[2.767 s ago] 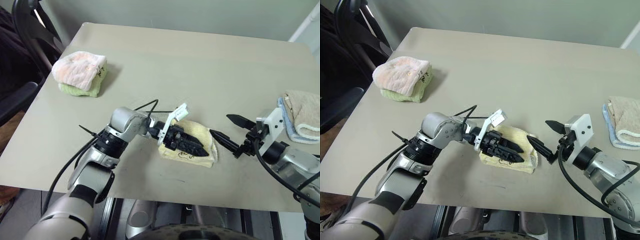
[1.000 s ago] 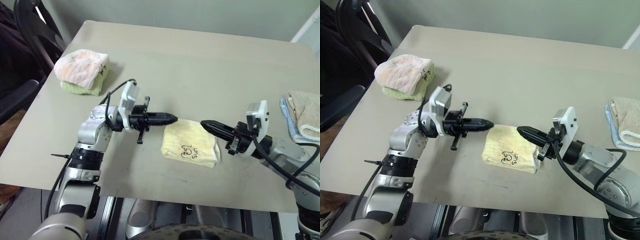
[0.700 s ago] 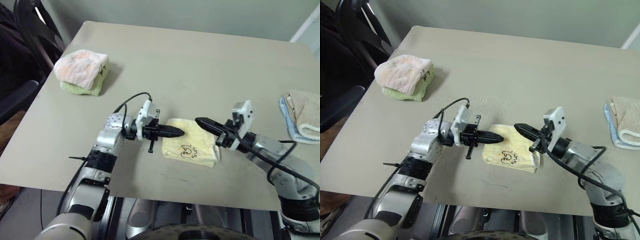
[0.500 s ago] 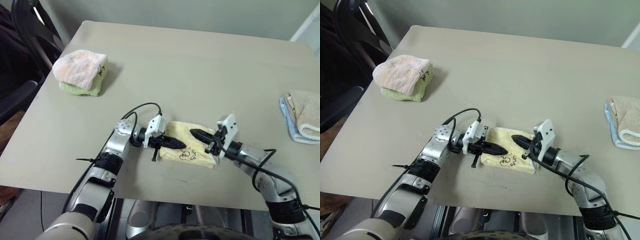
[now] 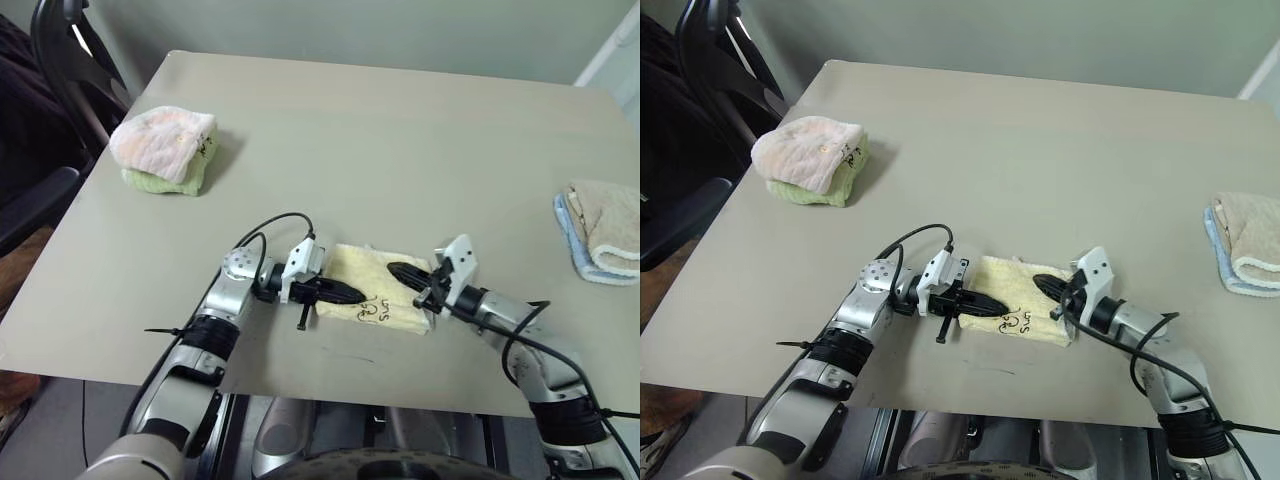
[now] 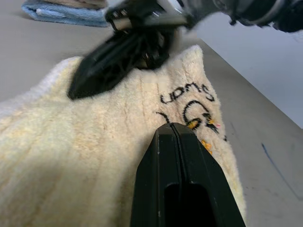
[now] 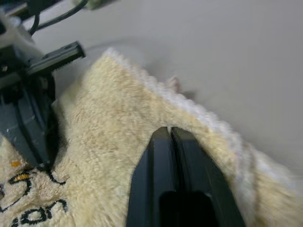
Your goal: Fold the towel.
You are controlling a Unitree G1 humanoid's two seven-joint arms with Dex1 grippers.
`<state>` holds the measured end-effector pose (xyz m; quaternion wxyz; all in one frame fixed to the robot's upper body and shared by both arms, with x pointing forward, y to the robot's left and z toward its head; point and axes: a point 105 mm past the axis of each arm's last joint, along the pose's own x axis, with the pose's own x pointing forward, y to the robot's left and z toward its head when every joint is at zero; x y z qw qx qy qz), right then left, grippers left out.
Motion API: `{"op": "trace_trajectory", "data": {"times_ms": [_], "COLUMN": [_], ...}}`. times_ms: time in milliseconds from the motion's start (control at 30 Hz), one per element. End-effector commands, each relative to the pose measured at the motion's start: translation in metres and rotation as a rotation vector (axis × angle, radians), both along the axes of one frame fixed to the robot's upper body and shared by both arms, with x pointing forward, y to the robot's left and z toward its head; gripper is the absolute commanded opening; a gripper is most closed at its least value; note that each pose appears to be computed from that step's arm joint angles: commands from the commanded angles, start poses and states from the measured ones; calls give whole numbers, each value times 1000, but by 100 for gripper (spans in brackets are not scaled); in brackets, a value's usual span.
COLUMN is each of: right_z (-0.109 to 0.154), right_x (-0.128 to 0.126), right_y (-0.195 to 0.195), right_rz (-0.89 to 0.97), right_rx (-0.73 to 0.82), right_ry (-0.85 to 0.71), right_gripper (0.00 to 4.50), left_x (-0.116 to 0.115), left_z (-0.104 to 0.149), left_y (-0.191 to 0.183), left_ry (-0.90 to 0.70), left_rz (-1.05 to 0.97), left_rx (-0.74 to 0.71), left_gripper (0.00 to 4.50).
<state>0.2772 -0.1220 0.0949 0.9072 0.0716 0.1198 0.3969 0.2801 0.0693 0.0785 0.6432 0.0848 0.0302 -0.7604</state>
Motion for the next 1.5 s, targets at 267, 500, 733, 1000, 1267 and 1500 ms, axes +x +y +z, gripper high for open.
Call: {"op": "trace_trajectory", "data": {"times_ms": [267,500,733,1000,1267,1500], "right_z": [58,40,7,-9,-6,-10], "right_x": [-16,-33,-41,-39,-32,-31], "right_y": [-33,-49,-58,-28,-1,-2], "right_rz": [59,143,133,198,253,232], "right_rx": [197,220,170,238,322,342], "right_ry": [48,372,650,732,753,770], "right_gripper": [379,447,447,447,447,394], "left_x": [7,4,-3,-7,-7,-4], "left_z": [70,71,69,71,77,78], "left_y": [10,9,14,11,7,6], "left_ry": [-122,-132,-122,-113,-113,-122], "left_rz": [57,73,109,139,145,149], "left_rx": [-155,-151,-147,-144,-142,-135], "left_gripper": [0,0,0,0,0,0]}}
